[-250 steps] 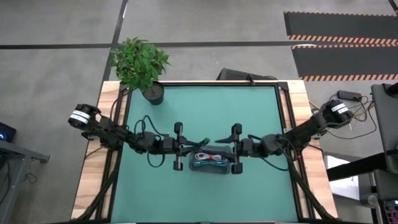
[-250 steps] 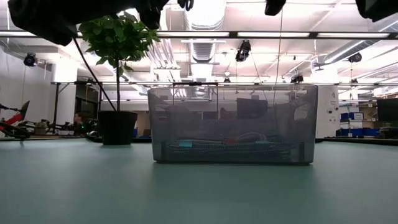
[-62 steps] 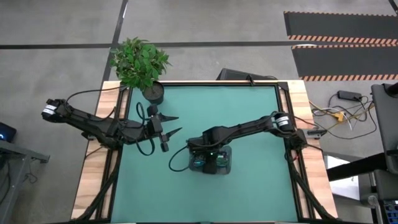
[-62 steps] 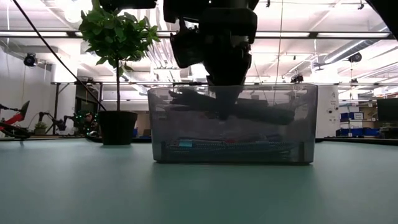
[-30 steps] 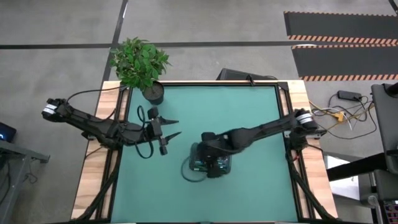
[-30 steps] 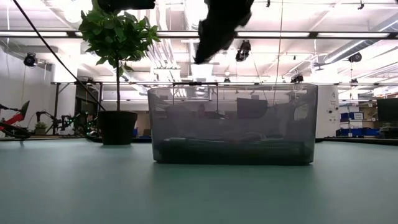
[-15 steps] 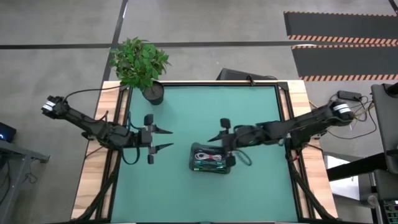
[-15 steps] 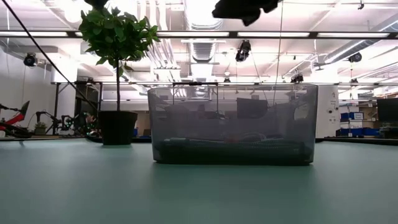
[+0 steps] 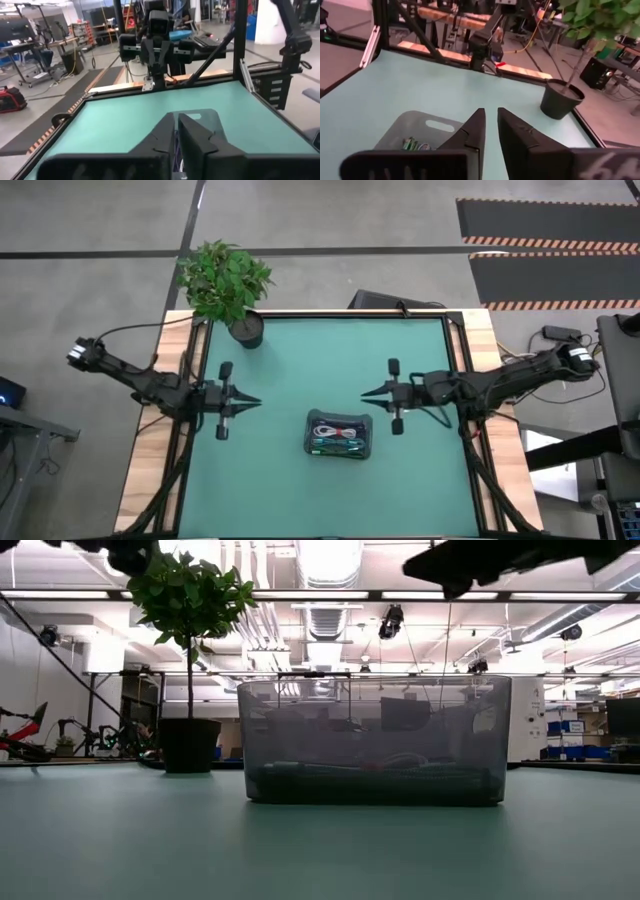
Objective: Pick and place USB-C Cables
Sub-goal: Return to Home Position
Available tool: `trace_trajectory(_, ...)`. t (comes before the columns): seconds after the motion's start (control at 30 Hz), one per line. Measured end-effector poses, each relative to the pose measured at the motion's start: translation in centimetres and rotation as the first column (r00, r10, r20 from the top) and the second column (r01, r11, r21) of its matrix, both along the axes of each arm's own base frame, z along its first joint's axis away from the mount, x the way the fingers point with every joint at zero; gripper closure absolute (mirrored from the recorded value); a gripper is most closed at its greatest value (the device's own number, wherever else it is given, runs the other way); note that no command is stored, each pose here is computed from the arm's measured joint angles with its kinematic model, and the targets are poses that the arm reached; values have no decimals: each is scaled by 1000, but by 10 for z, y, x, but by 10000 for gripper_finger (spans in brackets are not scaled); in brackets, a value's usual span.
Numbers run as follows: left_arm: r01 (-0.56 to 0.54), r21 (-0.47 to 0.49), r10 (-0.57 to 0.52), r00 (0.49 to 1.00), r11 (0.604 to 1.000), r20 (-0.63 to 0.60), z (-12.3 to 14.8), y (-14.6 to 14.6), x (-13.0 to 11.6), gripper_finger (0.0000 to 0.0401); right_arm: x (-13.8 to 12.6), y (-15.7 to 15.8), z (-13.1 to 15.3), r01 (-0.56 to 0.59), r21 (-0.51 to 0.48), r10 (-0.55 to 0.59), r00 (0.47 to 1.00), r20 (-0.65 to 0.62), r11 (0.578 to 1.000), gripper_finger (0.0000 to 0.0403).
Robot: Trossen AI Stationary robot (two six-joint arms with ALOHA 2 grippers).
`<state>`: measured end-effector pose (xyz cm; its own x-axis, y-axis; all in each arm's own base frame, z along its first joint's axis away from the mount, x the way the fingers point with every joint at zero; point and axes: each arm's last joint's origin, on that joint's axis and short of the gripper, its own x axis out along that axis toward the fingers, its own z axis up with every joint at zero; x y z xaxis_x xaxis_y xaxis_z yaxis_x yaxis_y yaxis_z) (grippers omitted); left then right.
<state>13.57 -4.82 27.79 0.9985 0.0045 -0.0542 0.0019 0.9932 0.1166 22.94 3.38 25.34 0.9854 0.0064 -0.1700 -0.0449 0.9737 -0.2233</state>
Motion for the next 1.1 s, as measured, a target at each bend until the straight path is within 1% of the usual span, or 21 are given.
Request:
trace_trajectory(0.03,0,-5,0,1000,1000,8,-2,1,-3,395,-4,-1,-1,1,4,-1,1000,8,1000,369)
trace_trajectory(0.23,-1,-14,1,1000,1000,29,-15,7,-15,397,-26,-5,-3,2,12,-2,999,51,1000,391)
trace_trajectory(0.33,-1,-20,2,999,1000,45,-20,9,-19,400,-37,-7,-4,5,6,-5,997,73,1000,393)
trace_trajectory(0.4,-2,-7,2,999,1000,46,-26,10,-22,400,-43,-10,-5,11,1,-11,996,90,1000,394)
trace_trajectory(0.5,-2,-1,2,998,1000,59,-36,13,-28,400,-53,-15,-8,31,-4,-31,994,108,999,394)
trace_trajectory(0.7,-11,-24,14,990,1000,142,-56,17,-36,400,-73,-29,-22,102,1,-102,985,142,995,394)
trace_trajectory(0.8,-45,-13,47,976,999,212,-58,22,-40,400,-81,-36,-25,121,5,-120,978,171,993,394)
trace_trajectory(0.87,-94,-24,97,947,995,306,-54,26,-43,400,-86,-41,-22,128,8,-127,972,200,992,394)
trace_trajectory(0.93,-135,-6,127,915,991,383,-51,29,-46,400,-95,-46,-14,134,7,-132,958,253,991,394)
trace_trajectory(1.03,-188,55,155,915,981,373,-52,33,-46,401,-108,-51,2,127,-3,-120,940,319,992,394)
trace_trajectory(1.1,-209,70,172,919,975,354,-52,35,-46,401,-115,-53,7,127,-11,-115,933,342,992,394)
